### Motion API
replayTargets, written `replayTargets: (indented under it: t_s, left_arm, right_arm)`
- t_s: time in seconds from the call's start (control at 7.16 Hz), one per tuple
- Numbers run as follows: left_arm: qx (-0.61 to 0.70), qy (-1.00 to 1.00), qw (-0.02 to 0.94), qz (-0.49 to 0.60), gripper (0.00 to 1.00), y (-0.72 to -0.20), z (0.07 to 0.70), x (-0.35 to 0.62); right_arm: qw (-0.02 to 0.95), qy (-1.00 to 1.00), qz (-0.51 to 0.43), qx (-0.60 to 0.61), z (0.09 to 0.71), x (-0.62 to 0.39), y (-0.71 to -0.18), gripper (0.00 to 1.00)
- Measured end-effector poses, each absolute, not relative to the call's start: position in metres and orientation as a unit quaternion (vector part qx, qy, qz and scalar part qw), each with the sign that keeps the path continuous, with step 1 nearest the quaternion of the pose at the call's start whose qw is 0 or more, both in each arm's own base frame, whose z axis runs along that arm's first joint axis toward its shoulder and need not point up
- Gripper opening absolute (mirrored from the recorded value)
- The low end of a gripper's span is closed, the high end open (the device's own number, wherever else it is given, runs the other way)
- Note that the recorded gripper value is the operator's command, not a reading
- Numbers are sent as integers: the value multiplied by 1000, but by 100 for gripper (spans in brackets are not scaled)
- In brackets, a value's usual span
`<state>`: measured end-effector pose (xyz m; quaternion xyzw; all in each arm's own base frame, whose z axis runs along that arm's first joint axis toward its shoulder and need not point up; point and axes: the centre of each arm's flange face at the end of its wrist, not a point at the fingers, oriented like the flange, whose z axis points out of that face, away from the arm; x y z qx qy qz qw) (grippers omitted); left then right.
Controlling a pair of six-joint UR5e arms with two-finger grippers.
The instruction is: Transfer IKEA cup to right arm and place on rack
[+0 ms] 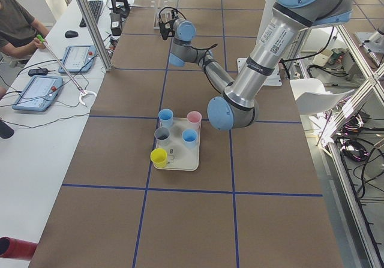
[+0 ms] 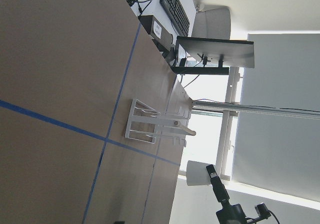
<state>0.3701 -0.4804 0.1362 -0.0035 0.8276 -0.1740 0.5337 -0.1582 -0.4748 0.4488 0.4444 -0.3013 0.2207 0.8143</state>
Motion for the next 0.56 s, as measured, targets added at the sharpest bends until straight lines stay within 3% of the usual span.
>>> replayTargets:
  t_s: [0.56]
  left_arm:
    - [-1, 829, 532, -173, 74, -480, 135, 366]
  right_arm:
    - [813, -301, 237, 438, 458, -178, -483, 0]
